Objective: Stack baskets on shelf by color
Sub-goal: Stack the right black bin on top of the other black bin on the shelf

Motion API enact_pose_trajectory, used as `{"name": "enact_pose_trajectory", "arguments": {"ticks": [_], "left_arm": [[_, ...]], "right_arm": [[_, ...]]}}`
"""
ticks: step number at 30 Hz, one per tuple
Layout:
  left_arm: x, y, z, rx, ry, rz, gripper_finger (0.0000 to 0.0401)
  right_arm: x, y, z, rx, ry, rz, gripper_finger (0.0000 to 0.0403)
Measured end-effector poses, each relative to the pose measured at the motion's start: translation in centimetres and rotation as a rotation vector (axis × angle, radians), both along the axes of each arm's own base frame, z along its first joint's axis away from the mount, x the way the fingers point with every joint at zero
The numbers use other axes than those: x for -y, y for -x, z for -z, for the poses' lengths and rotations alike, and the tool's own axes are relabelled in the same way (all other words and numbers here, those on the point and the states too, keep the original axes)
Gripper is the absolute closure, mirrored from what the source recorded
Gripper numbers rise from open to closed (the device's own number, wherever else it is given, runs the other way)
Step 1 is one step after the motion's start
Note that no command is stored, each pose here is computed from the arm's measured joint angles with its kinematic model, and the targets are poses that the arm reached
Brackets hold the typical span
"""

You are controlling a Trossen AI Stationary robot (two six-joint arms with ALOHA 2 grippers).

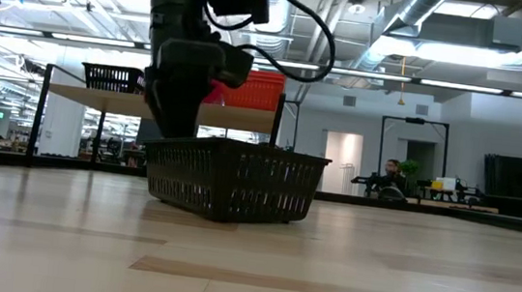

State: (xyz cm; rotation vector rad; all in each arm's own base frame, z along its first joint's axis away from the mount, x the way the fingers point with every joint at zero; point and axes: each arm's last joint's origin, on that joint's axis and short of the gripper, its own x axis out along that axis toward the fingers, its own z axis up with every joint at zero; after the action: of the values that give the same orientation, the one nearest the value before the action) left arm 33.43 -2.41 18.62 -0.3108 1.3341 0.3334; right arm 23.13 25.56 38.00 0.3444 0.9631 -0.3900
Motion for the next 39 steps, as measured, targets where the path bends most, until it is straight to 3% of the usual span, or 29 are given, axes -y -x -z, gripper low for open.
{"name": "enact_pose_trajectory", "arguments": {"ticks": [7,15,21,26,31,35,39], "left_arm": [[0.0,0.2,0.8,0.007,0.019,-0.008,0.0259],[0.0,0.1,0.8,0.017,0.008,0.018,0.0388],[0.3,0.2,0.1,0.005,0.090,0.074,0.0399],[0.4,0.6,-4.2,0.050,0.127,0.160,0.0400],[-0.1,2.2,-10.9,0.136,0.076,0.302,0.0401],[-1.7,4.4,-16.5,0.172,-0.046,0.340,0.0401],[-3.8,7.2,-21.7,0.186,-0.249,0.392,0.0401]], "right_arm": [[0.0,0.0,0.0,0.000,0.000,0.000,0.0333],[0.0,0.0,0.0,0.000,0.000,0.000,0.0333],[0.0,0.0,0.0,0.000,0.000,0.000,0.0333],[0.1,-0.1,0.0,0.000,0.000,0.003,0.0333],[0.4,-0.4,0.0,0.000,0.002,0.014,0.0333],[0.7,-0.8,0.0,-0.001,0.005,0.023,0.0333],[1.0,-1.1,0.0,-0.004,0.011,0.025,0.0333]]}}
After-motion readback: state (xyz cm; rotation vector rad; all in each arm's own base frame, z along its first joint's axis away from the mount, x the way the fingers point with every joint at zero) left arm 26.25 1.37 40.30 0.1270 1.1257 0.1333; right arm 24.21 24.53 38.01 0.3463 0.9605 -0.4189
